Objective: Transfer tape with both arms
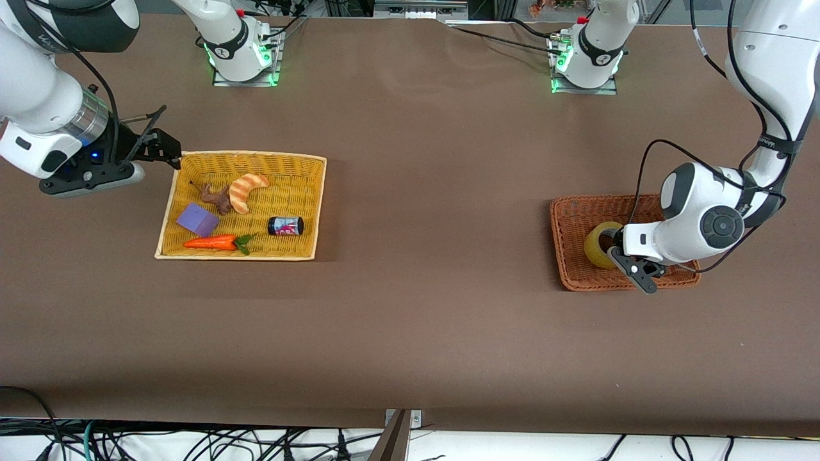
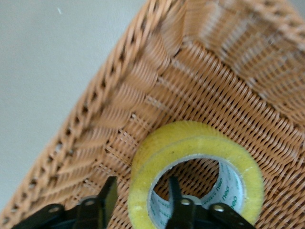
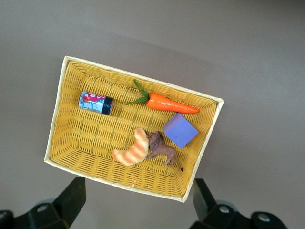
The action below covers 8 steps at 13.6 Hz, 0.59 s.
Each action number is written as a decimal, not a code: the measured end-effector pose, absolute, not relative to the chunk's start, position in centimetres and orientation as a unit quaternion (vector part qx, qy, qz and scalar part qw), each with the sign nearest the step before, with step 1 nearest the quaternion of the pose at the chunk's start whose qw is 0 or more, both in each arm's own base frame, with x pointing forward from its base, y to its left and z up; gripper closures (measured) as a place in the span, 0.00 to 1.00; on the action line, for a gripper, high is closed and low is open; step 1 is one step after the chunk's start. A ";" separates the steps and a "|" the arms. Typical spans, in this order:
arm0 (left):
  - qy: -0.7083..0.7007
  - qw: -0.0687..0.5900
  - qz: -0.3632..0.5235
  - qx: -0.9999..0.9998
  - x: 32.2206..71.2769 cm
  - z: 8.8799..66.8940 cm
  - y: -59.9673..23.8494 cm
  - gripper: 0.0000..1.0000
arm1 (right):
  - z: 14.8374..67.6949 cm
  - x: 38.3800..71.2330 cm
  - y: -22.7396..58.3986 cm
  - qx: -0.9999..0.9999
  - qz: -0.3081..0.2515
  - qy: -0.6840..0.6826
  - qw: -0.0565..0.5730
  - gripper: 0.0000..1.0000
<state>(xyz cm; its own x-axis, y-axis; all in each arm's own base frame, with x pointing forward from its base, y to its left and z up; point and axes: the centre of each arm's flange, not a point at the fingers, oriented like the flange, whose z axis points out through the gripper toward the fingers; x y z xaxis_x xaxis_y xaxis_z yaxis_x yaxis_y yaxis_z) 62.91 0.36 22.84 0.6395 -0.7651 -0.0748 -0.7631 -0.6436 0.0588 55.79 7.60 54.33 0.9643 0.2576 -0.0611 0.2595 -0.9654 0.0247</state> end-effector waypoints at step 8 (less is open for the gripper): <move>-0.322 0.031 -0.089 0.942 62.4 38.7 -6.9 0.00 | 54.5 55.7 7.6 0.991 -0.027 0.130 0.016 0.00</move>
<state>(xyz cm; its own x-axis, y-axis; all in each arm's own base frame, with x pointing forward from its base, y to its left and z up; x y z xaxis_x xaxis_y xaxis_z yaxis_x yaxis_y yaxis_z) 62.39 -6.90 38.74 0.7772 -0.6118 -0.1472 -0.6007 -0.7910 0.1159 55.71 7.56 54.52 0.9644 0.2577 -0.0585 0.2595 -0.9654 0.0256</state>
